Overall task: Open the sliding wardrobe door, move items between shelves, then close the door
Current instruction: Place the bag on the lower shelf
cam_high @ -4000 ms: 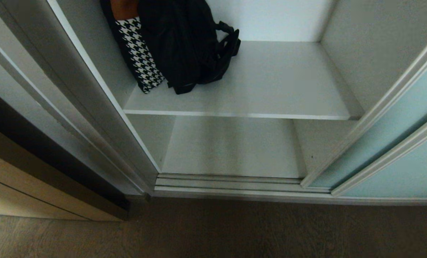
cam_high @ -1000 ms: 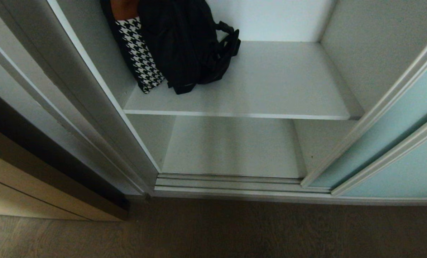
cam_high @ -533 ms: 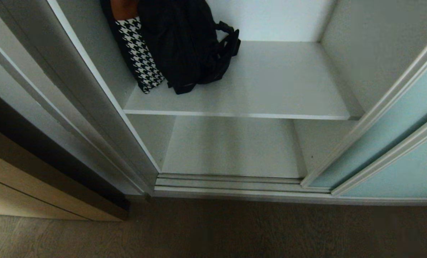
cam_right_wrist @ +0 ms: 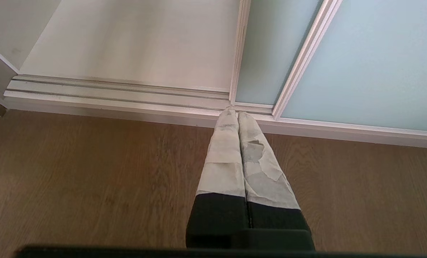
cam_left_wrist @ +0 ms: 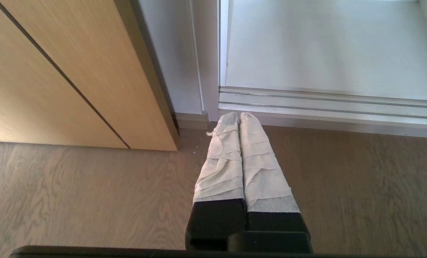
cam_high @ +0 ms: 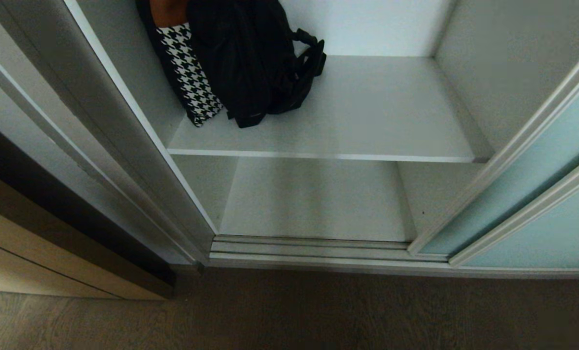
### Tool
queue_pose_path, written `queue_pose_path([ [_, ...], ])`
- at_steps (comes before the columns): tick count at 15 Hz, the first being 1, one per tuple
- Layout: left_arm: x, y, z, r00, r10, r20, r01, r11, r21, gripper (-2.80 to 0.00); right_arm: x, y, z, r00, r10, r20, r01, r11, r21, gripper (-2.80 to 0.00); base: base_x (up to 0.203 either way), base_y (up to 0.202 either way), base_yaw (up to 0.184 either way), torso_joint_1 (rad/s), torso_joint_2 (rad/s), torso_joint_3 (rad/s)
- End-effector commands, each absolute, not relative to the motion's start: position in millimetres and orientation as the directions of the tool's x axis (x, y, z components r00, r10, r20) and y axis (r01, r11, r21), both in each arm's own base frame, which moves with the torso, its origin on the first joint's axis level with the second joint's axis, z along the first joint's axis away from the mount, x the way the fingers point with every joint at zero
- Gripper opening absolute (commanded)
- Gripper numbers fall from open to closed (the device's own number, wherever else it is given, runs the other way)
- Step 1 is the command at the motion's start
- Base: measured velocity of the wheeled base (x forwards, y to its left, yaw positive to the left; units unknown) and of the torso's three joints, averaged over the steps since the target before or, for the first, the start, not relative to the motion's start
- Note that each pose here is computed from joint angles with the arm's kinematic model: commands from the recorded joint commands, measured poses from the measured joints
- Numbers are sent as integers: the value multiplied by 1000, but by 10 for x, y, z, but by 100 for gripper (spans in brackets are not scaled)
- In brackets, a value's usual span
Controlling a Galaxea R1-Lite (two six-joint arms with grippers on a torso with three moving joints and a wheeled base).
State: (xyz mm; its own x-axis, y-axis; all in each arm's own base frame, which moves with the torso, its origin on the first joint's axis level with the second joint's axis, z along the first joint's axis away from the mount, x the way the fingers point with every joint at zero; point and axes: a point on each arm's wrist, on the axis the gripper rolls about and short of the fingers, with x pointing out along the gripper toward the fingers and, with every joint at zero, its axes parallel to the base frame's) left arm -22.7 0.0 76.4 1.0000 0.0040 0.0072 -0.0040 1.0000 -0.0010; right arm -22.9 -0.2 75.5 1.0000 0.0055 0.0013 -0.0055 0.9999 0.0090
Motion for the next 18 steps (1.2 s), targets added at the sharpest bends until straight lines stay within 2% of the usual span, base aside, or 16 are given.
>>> queue_pose_path([
  [1, -226, 0, 765, 1000, 5, 6, -5, 1000, 0, -280, -230, -2, 754, 1000, 6, 3, -6, 1000, 9, -280, 0, 0, 0, 0, 0, 0],
  [8, -241, 2, 826, 999, 16, 31, -17, 1000, 19, -280, -230, -2, 754, 1000, 6, 3, -6, 1000, 9, -280, 0, 0, 0, 0, 0, 0],
  [12, -471, 2, 1634, 974, 19, 226, -29, 999, 41, -280, -230, -2, 754, 1000, 6, 3, -6, 1000, 9, -280, 0, 0, 0, 0, 0, 0],
  [14, -388, 0, 2134, 973, 8, 230, -17, 999, 35, -280, -230, -2, 754, 1000, 6, 3, -6, 1000, 9, -280, 0, 0, 0, 0, 0, 0],
  [18, 156, -19, 2972, 967, -82, 242, 87, 996, -9, -280, -230, -2, 754, 1000, 6, 3, -6, 1000, 9, -280, 0, 0, 0, 0, 0, 0],
])
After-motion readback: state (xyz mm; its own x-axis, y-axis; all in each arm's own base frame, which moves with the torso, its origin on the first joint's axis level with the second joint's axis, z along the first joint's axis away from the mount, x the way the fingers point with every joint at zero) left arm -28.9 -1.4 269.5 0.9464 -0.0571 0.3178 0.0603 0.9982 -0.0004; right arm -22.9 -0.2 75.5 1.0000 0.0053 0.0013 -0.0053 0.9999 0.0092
